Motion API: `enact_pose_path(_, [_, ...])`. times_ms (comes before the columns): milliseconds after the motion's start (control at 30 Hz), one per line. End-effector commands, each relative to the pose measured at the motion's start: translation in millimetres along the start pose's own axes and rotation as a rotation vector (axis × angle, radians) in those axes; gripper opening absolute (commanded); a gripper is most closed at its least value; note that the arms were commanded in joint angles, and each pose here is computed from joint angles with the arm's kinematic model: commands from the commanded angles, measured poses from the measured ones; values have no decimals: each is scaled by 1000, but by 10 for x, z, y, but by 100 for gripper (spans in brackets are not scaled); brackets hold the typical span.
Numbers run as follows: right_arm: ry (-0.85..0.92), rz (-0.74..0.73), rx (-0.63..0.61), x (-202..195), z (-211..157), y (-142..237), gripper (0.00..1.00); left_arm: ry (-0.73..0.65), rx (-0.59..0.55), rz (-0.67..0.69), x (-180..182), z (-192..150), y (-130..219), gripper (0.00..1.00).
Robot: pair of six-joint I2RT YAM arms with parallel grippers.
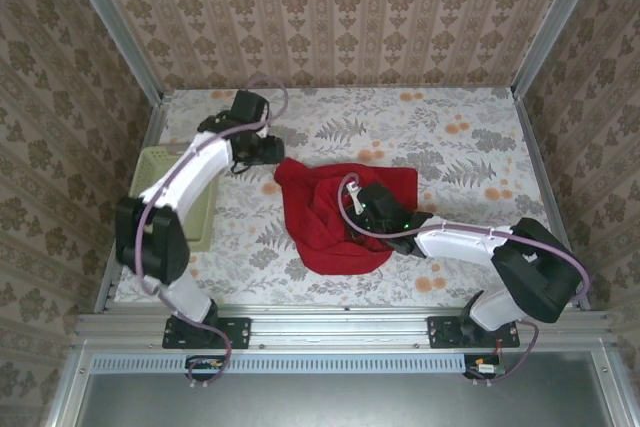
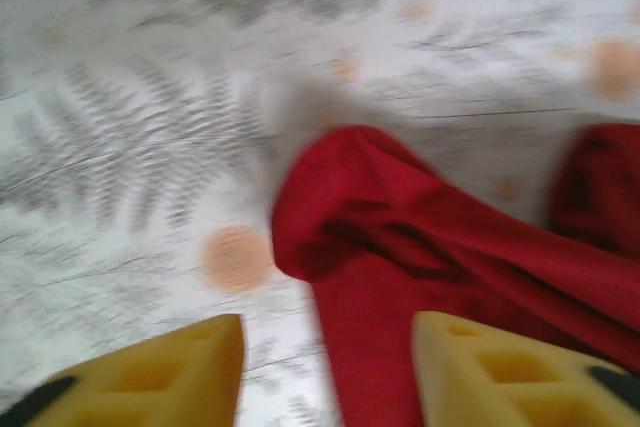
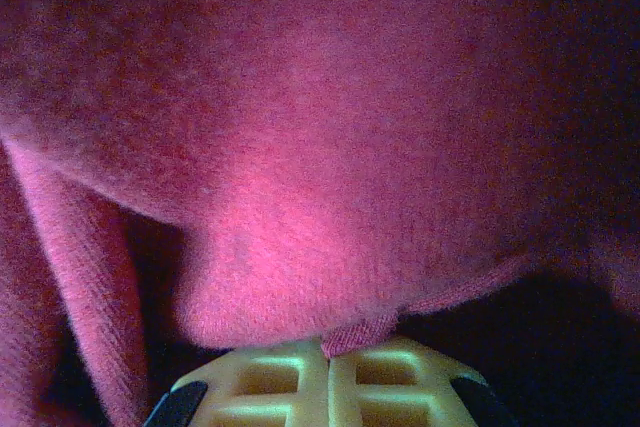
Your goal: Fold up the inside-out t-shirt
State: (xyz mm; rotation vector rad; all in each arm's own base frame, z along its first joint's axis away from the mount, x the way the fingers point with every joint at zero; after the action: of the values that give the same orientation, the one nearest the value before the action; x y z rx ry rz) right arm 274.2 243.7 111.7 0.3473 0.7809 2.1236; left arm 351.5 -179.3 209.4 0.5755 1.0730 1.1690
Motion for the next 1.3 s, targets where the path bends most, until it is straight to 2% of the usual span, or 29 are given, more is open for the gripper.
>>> enact_pose_path(0, [-27,-10,-56,-20,210,-20,0,-171,-53,-406,-619,-295,306,60])
enact_pose_path(67, [-31,-3,-57,-9,224,-35,0,-235,-49,-510,-714,-564,338,67])
enact_pose_path(167, [-30,13,-67,13,254,-24,0,-301,-43,-532,-735,-804,267,73])
enact_pose_path(300, [-18,29,-75,50,280,-4,0,-270,2,-533,-701,-903,36,76])
enact_pose_path(400, [-17,33,-81,63,280,28,0,-247,28,-514,-690,-902,-149,71])
enact_pose_path(567, [-4,49,-82,118,262,49,0,-188,48,-525,-792,-783,-383,45])
enact_pose_path(667, [1,38,-89,128,258,81,0,-107,44,-444,-737,-615,-602,28])
enact_pose_path(733, [1,15,-111,103,284,152,0,-13,65,-342,-594,-472,-789,9])
enact_pose_path(800, [5,9,-138,89,318,249,0,89,84,-244,-406,-340,-939,0])
enact_pose_path(900, [10,-2,-171,59,344,390,0,197,96,-96,-79,-203,-1130,0])
enact_pose_path(1033, [-3,-38,-210,-8,354,561,0,153,124,101,134,-120,-1305,0])
enact_pose_path(1267, [-33,-73,-309,-109,477,914,0,98,157,253,346,-250,-1282,7])
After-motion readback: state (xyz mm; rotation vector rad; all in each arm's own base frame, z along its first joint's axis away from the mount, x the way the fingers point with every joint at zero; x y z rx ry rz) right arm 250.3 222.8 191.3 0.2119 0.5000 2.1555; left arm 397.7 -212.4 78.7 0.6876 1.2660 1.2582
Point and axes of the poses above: each hand's point on the last joint's axis, 136 mm out from that joint toward the fingers, its own y axis back along the fingers, its own x axis along the line the jaws close on, z = x × y, the point moved 4 cm from there along y, back along the fingers, and after that the axes turned 13 degrees about y, right-handed, at the moved point
